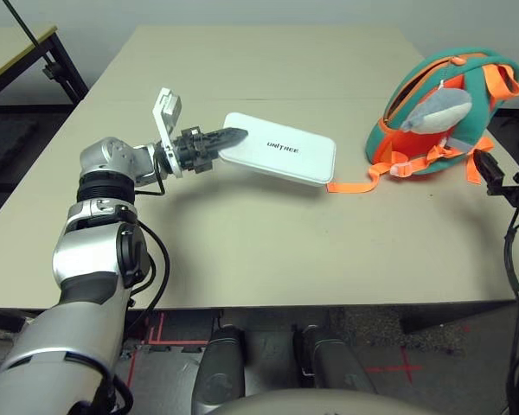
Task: Put the pencil case into the backpack and zip it.
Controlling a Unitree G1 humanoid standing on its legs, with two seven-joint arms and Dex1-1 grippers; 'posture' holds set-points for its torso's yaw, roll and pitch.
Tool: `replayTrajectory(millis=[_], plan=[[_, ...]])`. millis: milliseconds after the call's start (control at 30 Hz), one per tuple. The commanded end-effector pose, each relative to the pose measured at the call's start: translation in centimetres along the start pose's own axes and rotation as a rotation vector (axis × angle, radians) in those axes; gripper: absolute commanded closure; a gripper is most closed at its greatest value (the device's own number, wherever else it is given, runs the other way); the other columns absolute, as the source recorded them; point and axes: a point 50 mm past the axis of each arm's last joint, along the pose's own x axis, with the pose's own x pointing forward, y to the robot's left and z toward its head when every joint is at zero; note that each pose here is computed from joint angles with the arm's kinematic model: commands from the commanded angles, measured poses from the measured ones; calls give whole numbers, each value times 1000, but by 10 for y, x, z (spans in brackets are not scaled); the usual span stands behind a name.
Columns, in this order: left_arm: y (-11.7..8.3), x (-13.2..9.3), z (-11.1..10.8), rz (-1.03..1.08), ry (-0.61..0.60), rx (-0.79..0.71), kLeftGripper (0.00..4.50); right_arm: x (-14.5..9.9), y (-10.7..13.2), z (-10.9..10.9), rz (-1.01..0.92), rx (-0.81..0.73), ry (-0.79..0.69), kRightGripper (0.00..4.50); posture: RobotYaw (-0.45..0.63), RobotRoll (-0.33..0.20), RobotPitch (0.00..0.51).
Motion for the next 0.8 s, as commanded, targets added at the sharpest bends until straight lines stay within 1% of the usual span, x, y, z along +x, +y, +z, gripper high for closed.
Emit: replayTrajectory(millis=[33,233,467,633,733,800], plan=[[-10,-2,7,-41,-43,22,3065,7,-1,3,28,-1,-5,0,60,0,71],[-10,-7,6,-33,-66,21,3065,23,3,0,70,17,2,0,72,0,70],[-12,-8,4,-29,-75,24,3065,44,1,-14,75,37,46,0,84,0,68],[-12,-7,4,-27,-81,25,3065,53,-1,-14,63,73,24,0,87,0,71],[-12,-8,5,-24,-85,25,3065,55,-1,-15,65,83,18,631,91,0,71],[-12,-8,4,-23,-88,26,3065,56,0,-16,74,89,9,1398,91,0,71]])
